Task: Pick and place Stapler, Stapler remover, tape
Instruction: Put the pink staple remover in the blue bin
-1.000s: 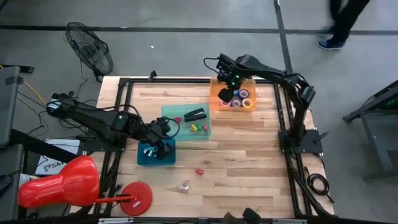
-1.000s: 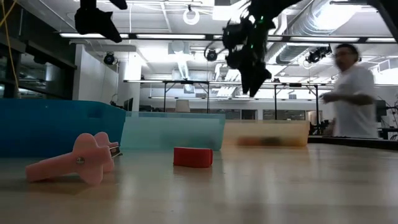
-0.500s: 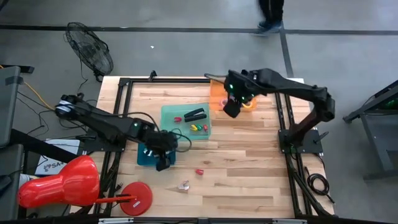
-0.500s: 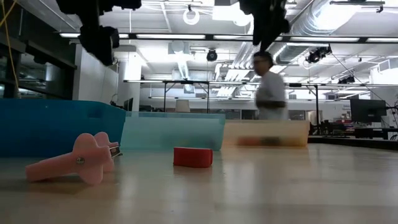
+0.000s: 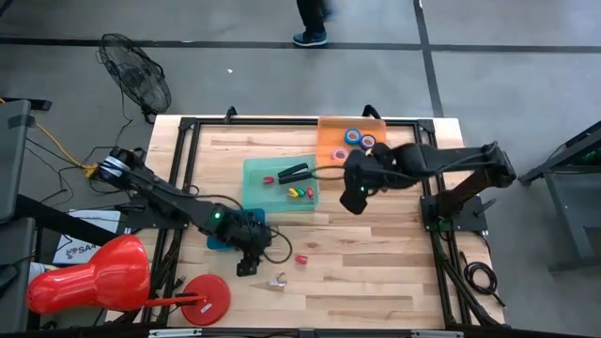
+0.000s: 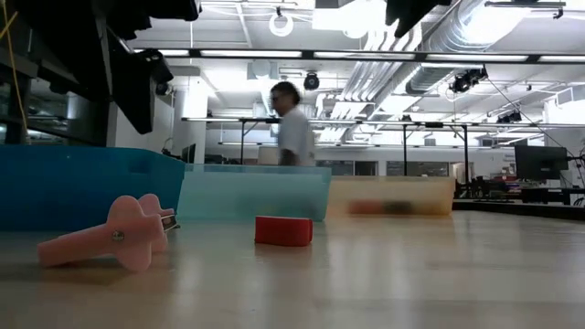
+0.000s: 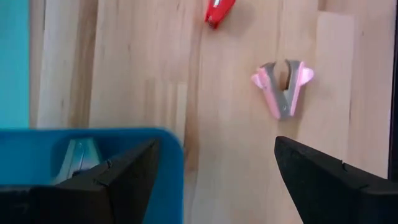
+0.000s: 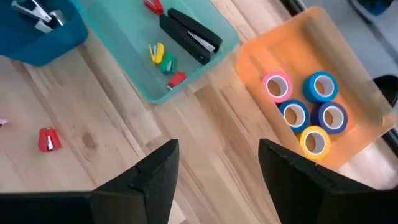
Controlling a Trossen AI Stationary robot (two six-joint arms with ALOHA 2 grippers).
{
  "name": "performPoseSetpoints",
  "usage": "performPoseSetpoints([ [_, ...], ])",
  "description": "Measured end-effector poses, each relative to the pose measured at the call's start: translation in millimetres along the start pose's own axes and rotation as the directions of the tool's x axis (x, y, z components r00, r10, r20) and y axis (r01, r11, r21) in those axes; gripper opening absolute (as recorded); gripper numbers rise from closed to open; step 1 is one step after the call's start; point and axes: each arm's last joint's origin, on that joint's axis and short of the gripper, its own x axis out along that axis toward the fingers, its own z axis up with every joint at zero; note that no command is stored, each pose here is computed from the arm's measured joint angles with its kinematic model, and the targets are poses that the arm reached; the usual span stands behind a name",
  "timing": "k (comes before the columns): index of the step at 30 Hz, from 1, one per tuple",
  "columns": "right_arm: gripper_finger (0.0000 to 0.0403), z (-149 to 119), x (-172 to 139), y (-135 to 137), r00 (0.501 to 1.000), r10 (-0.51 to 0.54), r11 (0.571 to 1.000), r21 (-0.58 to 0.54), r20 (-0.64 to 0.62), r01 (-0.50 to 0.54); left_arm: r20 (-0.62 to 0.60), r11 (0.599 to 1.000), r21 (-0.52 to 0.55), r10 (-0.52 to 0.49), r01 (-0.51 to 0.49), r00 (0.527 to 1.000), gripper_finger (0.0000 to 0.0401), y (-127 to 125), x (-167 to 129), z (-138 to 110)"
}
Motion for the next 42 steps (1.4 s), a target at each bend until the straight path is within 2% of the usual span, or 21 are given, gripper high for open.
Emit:
performPoseSetpoints([
  [5, 0.0211, -12, -10, 16, 0.999, -0.005, 1.000, -0.030, 0.050, 0.006, 0.023, 0.999, 0.038, 0.009, -0.009, 1.000, 0.0311, -14, 15, -3],
  [10, 0.0211, -23, -18, 29, 0.996, -0.002, 0.998, -0.069, 0.094, 0.008, 0.031, 1.000, 0.017, -0.026, 0.026, 0.999, 0.0311, -28, 26, -6],
  [22, 0.0211, -36, -27, 41, 0.992, 0.020, 0.981, -0.193, 0.122, 0.004, 0.047, 0.996, 0.060, -0.072, 0.070, 0.996, 0.0311, -62, 54, -21],
  [28, 0.0211, -36, -27, 42, 0.991, 0.009, 0.977, -0.212, 0.137, 0.021, 0.070, 0.997, -0.042, -0.063, 0.066, 0.996, 0.0311, -63, 68, -20],
  [33, 0.0211, -35, -27, 42, 0.986, -0.012, 0.968, -0.245, 0.169, 0.054, 0.121, 0.999, -0.048, -0.012, 0.018, 0.993, 0.0311, -63, 73, -18],
  [42, 0.0211, -34, -27, 41, 0.984, -0.019, 0.960, -0.273, 0.176, 0.067, 0.089, 0.998, -0.028, -0.062, 0.065, 0.994, 0.0311, -68, 84, -21],
])
